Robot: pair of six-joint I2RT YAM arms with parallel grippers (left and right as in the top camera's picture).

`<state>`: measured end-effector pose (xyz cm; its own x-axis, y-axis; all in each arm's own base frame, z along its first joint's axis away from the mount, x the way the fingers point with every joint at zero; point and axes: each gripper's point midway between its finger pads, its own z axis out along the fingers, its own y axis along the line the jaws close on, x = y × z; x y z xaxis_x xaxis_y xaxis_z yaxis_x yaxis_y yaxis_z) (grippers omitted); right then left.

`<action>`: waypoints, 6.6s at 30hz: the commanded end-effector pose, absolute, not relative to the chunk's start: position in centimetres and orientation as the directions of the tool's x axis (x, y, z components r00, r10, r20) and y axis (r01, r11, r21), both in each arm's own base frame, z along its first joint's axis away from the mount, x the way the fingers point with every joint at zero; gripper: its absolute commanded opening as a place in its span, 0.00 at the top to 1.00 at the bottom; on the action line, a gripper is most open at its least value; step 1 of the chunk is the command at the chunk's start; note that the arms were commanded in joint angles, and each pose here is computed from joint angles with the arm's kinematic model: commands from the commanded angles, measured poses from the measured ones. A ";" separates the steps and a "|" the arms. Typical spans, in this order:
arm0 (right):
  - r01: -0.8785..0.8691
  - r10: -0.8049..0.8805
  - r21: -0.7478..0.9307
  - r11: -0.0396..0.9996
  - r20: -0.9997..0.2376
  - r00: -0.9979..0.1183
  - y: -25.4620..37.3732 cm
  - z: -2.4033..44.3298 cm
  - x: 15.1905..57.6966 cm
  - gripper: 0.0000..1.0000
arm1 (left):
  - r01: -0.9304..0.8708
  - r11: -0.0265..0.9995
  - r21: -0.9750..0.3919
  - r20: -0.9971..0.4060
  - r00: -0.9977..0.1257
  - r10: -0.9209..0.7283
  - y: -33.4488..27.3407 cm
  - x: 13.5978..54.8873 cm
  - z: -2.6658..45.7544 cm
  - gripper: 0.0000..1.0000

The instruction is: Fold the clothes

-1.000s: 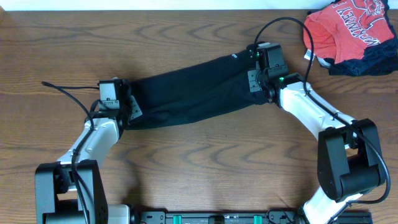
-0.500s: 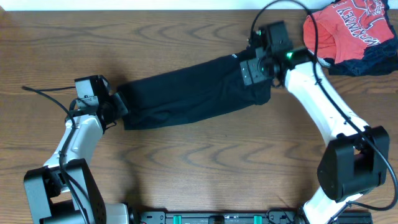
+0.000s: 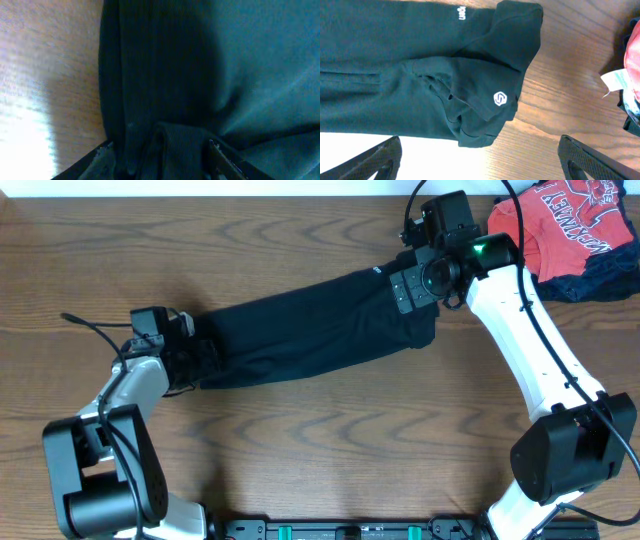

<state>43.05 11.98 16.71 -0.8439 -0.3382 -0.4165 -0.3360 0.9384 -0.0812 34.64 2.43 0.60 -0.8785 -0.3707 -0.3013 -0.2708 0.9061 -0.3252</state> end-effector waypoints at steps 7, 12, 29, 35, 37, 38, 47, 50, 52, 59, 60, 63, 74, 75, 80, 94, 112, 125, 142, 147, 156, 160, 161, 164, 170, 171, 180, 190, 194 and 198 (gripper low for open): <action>-0.344 -0.345 -0.085 0.935 -0.438 -0.830 12.0 17.7 43.4 0.03 | -0.273 0.891 -0.362 -0.211 -0.907 -0.363 1.7 34.3 -3.1 0.41; -0.340 -0.340 -0.083 0.937 -0.439 -0.832 12.0 17.7 43.4 0.05 | -0.281 0.888 -0.365 -0.178 -0.915 -0.363 1.7 33.6 -3.7 0.92; -0.316 -0.293 -0.017 0.949 -0.428 -0.855 12.8 16.2 43.2 0.22 | -0.401 0.878 -0.263 -0.375 -0.796 -0.476 9.7 34.1 8.7 0.94; -0.332 -0.237 0.119 0.936 -0.486 -0.841 15.7 13.1 45.1 0.93 | -0.391 0.885 -0.253 -0.437 -0.770 -0.465 9.7 33.7 11.4 0.94; -0.349 -0.218 0.185 0.919 -0.499 -0.839 17.0 11.7 45.4 0.99 | -0.394 0.884 -0.253 -0.423 -0.776 -0.467 9.6 33.4 11.2 0.94; -0.367 -0.218 0.219 0.904 -0.502 -0.837 17.7 11.1 45.4 0.99 | -0.395 0.883 -0.252 -0.415 -0.781 -0.467 9.5 33.2 11.1 0.94; -0.376 -0.223 0.412 0.830 -0.372 -0.901 20.8 3.1 43.8 0.99 | -0.325 0.910 -0.257 -0.410 -0.816 -0.407 6.7 33.8 11.2 0.94; -0.342 -0.223 0.427 0.837 -0.305 -0.926 20.7 0.2 43.1 0.99 | -0.260 0.931 -0.257 -0.420 -0.837 -0.350 4.4 34.5 11.3 0.94; -0.324 -0.218 0.442 0.836 -0.275 -0.936 20.8 -0.9 42.7 0.99 | -0.232 0.935 -0.269 -0.428 -0.840 -0.332 2.8 35.0 11.5 0.94; -0.319 -0.217 0.447 0.836 -0.264 -0.940 20.8 -1.1 42.5 0.99 | -0.140 0.934 -0.330 -0.495 -0.817 -0.297 -2.7 37.6 12.8 0.94; -0.317 -0.217 0.447 0.836 -0.261 -0.941 20.8 -1.1 42.4 0.99 | -0.122 0.934 -0.335 -0.500 -0.818 -0.286 -3.6 37.8 12.8 0.94; -0.317 -0.218 0.448 0.836 -0.258 -0.941 20.8 -1.1 42.3 0.99 | -0.072 0.944 -0.321 -0.507 -0.829 -0.236 -5.9 38.3 12.1 0.94; -0.313 -0.219 0.448 0.837 -0.251 -0.943 20.7 -1.2 42.2 0.99 | -0.021 0.962 -0.272 -0.416 -0.899 -0.137 -10.7 38.4 5.8 0.94; -0.314 -0.218 0.448 0.837 -0.252 -0.943 20.8 -1.2 42.2 0.99 | -0.010 0.960 -0.279 -0.416 -0.900 -0.130 -11.3 38.5 5.6 0.94; -0.307 -0.213 0.450 0.838 -0.248 -0.945 20.8 -1.2 42.2 0.99 | 0.091 0.931 -0.353 -0.458 -0.885 -0.087 -14.9 38.9 6.7 0.67; -0.304 -0.210 0.451 0.839 -0.247 -0.946 20.8 -1.2 42.2 0.99 | 0.066 0.947 -0.316 -0.591 -0.794 -0.142 -11.4 40.3 14.4 0.37; -0.297 -0.211 0.452 0.841 -0.232 -0.950 20.7 -1.3 41.8 0.99 | 0.099 0.963 -0.252 -0.339 -0.941 0.008 -10.5 36.2 7.0 0.23; -0.295 -0.213 0.452 0.842 -0.226 -0.951 20.7 -1.3 41.7 0.99 | 0.128 0.941 -0.314 -0.251 -0.967 0.047 -11.5 34.0 5.8 0.49; -0.307 -0.214 0.484 0.819 -0.239 -0.947 21.3 -0.7 41.8 0.99 | 0.095 0.921 -0.377 -0.011 -0.995 0.098 -12.0 28.4 4.9 0.37; -0.373 -0.234 0.502 0.780 -0.319 -0.918 21.7 3.5 42.0 0.60 | 0.134 0.914 -0.382 -0.115 -0.989 0.097 -12.3 30.1 8.0 0.12; -0.353 -0.225 0.339 0.872 -0.363 -0.904 17.0 7.7 42.3 0.26 | 0.153 0.956 -0.252 -0.393 -0.919 0.044 -10.5 35.1 14.8 0.02; -0.343 -0.245 0.322 0.883 -0.307 -0.920 16.4 5.8 41.6 0.18 | 0.095 0.980 -0.177 -0.468 -0.884 0.002 -8.9 36.7 15.8 0.02; -0.338 -0.249 0.310 0.889 -0.293 -0.923 16.3 5.2 41.5 0.16 | 0.084 0.983 -0.163 -0.478 -0.878 -0.004 -8.5 37.0 15.9 0.02; -0.325 -0.259 0.270 0.906 -0.254 -0.932 15.8 3.3 41.4 0.12 | 0.044 0.992 -0.116 -0.489 -0.872 -0.018 -7.2 37.4 15.9 0.02; -0.307 -0.258 0.269 0.913 -0.205 -0.944 15.7 0.1 41.3 0.07 | -0.002 0.994 -0.105 -0.480 -0.876 -0.052 -5.7 37.4 15.7 0.02; -0.301 -0.251 0.270 0.915 -0.203 -0.946 15.7 -0.3 41.5 0.07 | -0.008 0.994 -0.105 -0.477 -0.877 -0.057 -5.5 37.3 15.7 0.02; -0.306 -0.218 0.390 0.868 -0.256 -0.942 18.1 0.3 42.4 0.25 | -0.041 0.994 -0.102 -0.467 -0.880 -0.084 -4.3 37.3 15.5 0.02; -0.290 -0.190 0.447 0.846 -0.257 -0.948 18.9 0.8 42.5 0.98 | -0.057 0.995 -0.082 -0.466 -0.880 -0.089 -3.7 37.2 15.5 0.02; -0.232 -0.127 0.457 0.859 -0.247 -0.961 17.4 0.9 43.2 0.99 | -0.070 0.996 -0.057 -0.456 -0.885 -0.089 -3.2 36.9 15.3 0.02; -0.183 -0.079 0.484 0.856 -0.228 -0.971 14.9 1.6 43.4 0.99 | -0.076 0.996 -0.054 -0.456 -0.885 -0.093 -3.0 36.9 15.3 0.02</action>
